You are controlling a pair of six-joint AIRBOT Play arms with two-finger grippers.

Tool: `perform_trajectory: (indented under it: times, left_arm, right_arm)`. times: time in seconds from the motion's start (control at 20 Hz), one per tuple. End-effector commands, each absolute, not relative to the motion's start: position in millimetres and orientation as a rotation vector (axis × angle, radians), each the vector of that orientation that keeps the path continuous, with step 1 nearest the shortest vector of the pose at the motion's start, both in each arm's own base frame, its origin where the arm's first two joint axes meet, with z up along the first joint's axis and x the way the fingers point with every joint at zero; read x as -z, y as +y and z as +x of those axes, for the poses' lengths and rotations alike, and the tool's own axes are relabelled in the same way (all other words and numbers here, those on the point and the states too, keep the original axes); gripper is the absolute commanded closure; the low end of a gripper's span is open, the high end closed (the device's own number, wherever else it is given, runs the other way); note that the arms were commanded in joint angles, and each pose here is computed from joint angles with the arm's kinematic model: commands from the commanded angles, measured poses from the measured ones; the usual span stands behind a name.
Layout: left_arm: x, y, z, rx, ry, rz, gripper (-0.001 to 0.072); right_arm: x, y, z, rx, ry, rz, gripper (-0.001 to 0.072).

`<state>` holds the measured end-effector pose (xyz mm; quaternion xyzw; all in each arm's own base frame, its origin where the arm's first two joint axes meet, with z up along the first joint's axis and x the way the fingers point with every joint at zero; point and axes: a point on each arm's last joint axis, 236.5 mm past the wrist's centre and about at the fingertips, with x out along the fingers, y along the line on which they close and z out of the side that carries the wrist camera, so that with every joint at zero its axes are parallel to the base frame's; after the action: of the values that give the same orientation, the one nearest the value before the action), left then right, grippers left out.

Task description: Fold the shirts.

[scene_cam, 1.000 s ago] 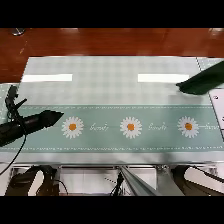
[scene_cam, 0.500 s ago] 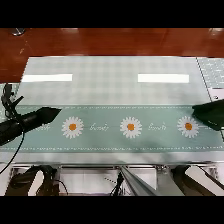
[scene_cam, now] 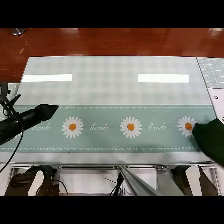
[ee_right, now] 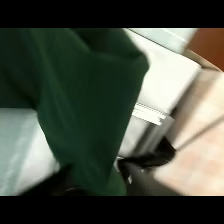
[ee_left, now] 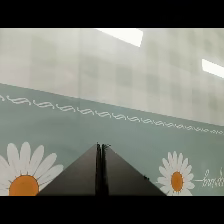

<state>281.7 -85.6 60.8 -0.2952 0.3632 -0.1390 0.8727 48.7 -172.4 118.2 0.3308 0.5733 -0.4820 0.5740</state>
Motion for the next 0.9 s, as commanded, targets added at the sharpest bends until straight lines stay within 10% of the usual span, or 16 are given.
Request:
perform_trajectory:
  times: [0.0, 0.15, 0.3, 0.55, 0.85]
  left_arm:
    - [-59, -82, 286, 0.275, 0.754, -0.622, 0.0668]
    - [-43, -92, 276, 0.308, 0.849, -0.641, 0.0668]
    - [-61, -106, 288, 0.397, 0.83, -0.669, 0.0669]
    - [-182, -162, 331, 0.679, 0.687, -0.455, 0.0688]
    - [-123, -216, 340, 0.66, 0.855, -0.027, 0.0687]
  right_arm:
    - [-101, -168, 36, 1.181, 1.36, 0.776, 0.009]
    - [-106, -166, 127, 0.848, 1.149, 0.711, 0.0135]
    - [-159, -131, 252, 0.411, 0.793, 0.648, 0.0689]
    - [-198, 28, 361, -0.253, 0.699, 0.605, 0.0685]
    - [-38, 92, 358, -0.156, 1.197, 0.106, 0.0684]
